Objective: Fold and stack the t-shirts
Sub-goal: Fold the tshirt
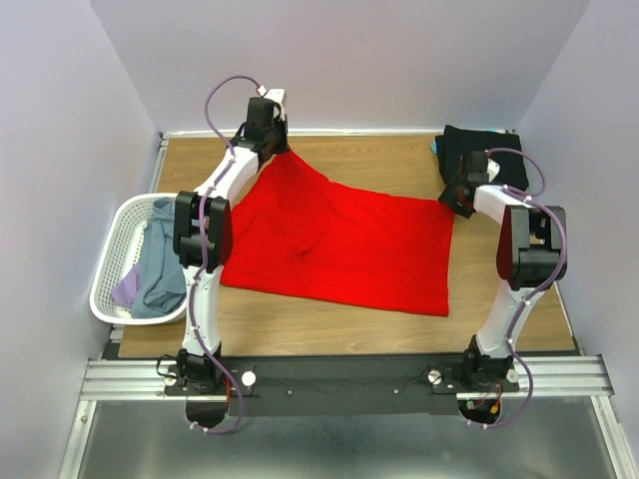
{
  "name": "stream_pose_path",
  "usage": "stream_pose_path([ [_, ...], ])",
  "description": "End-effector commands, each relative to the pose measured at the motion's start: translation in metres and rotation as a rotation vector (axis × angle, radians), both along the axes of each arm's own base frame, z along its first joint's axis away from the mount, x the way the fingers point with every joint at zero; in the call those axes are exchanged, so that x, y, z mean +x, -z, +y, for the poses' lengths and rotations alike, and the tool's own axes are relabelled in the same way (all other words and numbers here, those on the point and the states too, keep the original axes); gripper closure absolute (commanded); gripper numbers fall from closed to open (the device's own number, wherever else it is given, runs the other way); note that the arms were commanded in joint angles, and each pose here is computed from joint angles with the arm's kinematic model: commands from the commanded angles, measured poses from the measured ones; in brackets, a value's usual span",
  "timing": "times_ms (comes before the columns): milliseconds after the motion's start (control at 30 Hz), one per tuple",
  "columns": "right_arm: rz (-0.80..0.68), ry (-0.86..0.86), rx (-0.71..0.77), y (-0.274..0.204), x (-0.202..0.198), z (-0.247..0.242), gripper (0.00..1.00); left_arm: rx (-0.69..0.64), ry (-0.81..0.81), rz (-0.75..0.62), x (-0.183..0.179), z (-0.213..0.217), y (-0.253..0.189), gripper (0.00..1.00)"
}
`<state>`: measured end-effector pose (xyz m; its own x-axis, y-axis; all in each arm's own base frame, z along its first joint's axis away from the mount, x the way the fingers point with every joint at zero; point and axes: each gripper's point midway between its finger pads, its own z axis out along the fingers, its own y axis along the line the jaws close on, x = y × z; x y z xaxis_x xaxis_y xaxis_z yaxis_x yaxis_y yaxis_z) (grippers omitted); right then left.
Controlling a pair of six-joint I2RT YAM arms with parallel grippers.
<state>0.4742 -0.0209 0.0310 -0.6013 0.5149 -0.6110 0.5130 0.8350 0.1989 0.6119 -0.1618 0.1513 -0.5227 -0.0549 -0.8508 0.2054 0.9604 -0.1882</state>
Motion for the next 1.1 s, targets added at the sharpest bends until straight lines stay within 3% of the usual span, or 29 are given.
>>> stream_pose_path([
  [0, -0.014, 0.055, -0.052, -0.007, 0.005, -0.026, 0.41, -0.017, 0.009, -0.011, 0.003, -0.001, 0.0, 1.0],
  [633, 0.026, 0.04, -0.021, 0.015, 0.007, -0.02, 0.51, -0.03, 0.003, 0.006, 0.005, -0.003, 0.01, 1.0],
  [800, 0.035, 0.027, -0.002, 0.02, 0.006, -0.016, 0.68, -0.031, 0.002, 0.008, 0.004, -0.003, 0.01, 1.0],
  [967, 0.036, 0.024, 0.004, 0.019, 0.003, -0.015, 0.76, -0.038, 0.001, 0.014, 0.004, -0.003, 0.013, 1.0],
  [1067, 0.014, 0.024, 0.003, 0.01, 0.007, -0.015, 0.88, -0.048, -0.009, 0.011, 0.003, -0.003, 0.011, 1.0],
])
